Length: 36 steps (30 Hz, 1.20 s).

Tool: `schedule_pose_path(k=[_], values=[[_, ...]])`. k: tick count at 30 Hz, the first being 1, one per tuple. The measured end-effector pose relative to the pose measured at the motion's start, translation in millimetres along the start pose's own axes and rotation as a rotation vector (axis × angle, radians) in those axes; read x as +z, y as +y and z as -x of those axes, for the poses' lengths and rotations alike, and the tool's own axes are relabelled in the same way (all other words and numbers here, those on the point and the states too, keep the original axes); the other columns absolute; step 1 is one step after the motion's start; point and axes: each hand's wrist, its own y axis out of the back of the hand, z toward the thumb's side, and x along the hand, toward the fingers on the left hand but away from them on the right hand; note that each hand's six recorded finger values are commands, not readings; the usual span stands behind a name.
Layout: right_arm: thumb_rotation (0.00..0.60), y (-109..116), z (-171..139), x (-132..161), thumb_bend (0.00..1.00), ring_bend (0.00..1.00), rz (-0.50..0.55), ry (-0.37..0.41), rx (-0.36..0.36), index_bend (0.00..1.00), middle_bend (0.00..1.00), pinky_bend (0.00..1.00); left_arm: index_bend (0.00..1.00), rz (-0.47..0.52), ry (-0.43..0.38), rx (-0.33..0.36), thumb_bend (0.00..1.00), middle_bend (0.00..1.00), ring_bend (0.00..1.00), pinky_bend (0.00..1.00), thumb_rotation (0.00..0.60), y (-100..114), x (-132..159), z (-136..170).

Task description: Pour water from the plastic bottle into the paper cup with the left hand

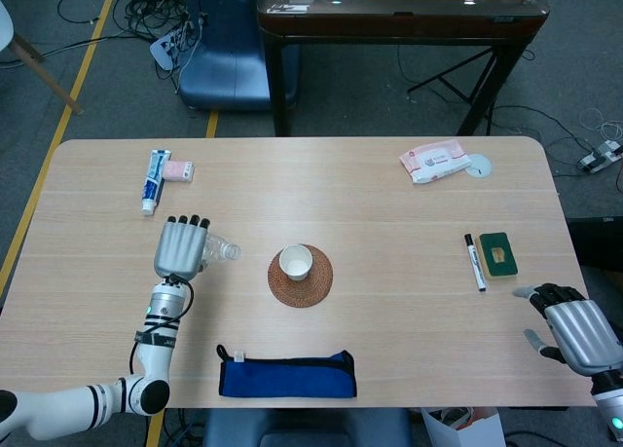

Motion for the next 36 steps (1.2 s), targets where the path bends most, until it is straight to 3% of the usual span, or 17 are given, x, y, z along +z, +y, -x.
schedule_pose_path(k=[6,15,36], values=[[0.6,1.0,0.0,-0.6,0.31,0.25,0.002,-0.002,-0.003,0.29,0.32,0.33,0.76,-0.117,0.023,0.003,0.1,0.75,0.47,0.51,0.6,1.3,6.1,-0.1],[0.6,1.7,0.5,-2.1,0.31,0.25,0.005,-0.006,-0.004,0.29,0.32,0.33,0.76,-0.243,0.07,-0.054,0.11,0.75,0.48,0.51,0.6,0.8,17.6,-0.3],[0.6,2.8,1.0,-5.9,0.31,0.25,0.024,-0.013,0.002,0.29,0.32,0.33,0.75,-0.414,0.122,-0.149,0.11,0.75,0.48,0.51,0.6,5.3,56.3,-2.5]])
